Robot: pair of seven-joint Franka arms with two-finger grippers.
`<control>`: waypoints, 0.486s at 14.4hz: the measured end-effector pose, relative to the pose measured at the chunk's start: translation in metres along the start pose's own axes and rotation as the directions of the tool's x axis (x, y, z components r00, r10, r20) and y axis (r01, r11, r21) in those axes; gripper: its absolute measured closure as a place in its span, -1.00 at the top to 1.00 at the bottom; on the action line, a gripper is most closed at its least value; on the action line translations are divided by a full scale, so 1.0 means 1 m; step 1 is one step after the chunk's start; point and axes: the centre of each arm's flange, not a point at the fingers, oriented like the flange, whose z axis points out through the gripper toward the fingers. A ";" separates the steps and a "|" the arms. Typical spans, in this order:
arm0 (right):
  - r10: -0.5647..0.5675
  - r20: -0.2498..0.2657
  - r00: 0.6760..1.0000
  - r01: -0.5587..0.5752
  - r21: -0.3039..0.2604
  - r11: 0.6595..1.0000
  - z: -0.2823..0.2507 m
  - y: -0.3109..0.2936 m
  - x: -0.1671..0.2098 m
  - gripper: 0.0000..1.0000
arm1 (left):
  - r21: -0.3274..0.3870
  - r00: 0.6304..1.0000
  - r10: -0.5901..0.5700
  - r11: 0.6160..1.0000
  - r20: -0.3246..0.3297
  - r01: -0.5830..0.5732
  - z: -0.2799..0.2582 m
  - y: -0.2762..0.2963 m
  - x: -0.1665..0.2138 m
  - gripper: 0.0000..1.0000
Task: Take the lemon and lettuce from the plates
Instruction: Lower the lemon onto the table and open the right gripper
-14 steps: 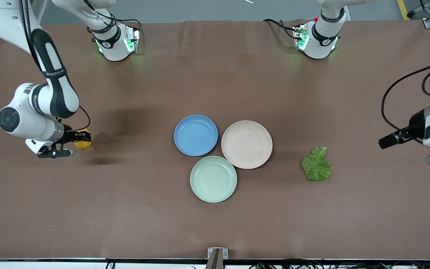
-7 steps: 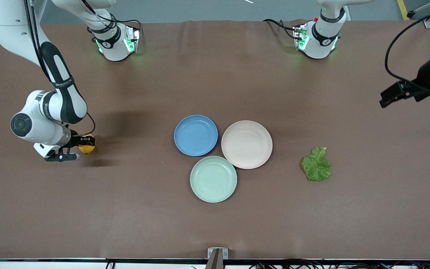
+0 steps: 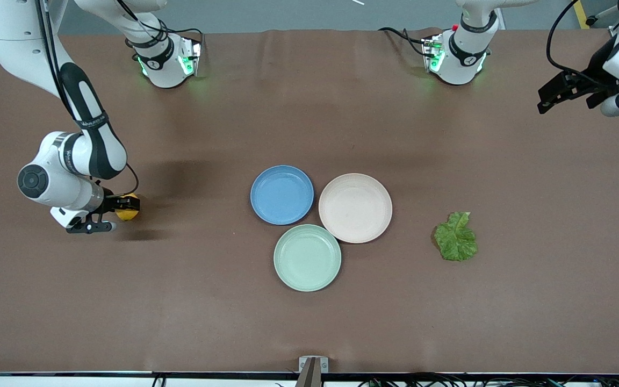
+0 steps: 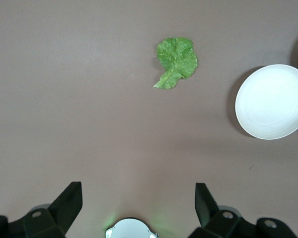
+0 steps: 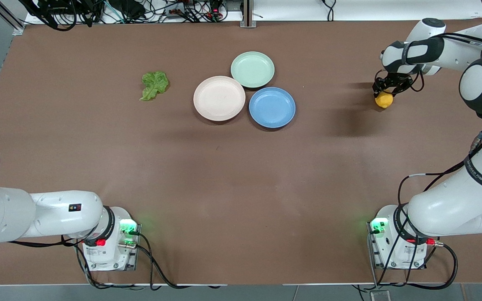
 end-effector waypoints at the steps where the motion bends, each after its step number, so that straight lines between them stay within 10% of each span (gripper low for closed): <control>1: -0.001 0.005 1.000 0.001 0.006 1.000 -0.014 -0.001 0.001 0.99 | 0.000 1.000 0.013 1.000 -0.003 -0.013 -0.001 0.002 -0.001 1.00; 7: 0.025 0.040 0.999 -0.027 0.067 0.997 -0.197 -0.011 -0.032 0.99 | -0.001 0.999 0.040 0.999 -0.001 -0.040 0.001 0.001 0.000 1.00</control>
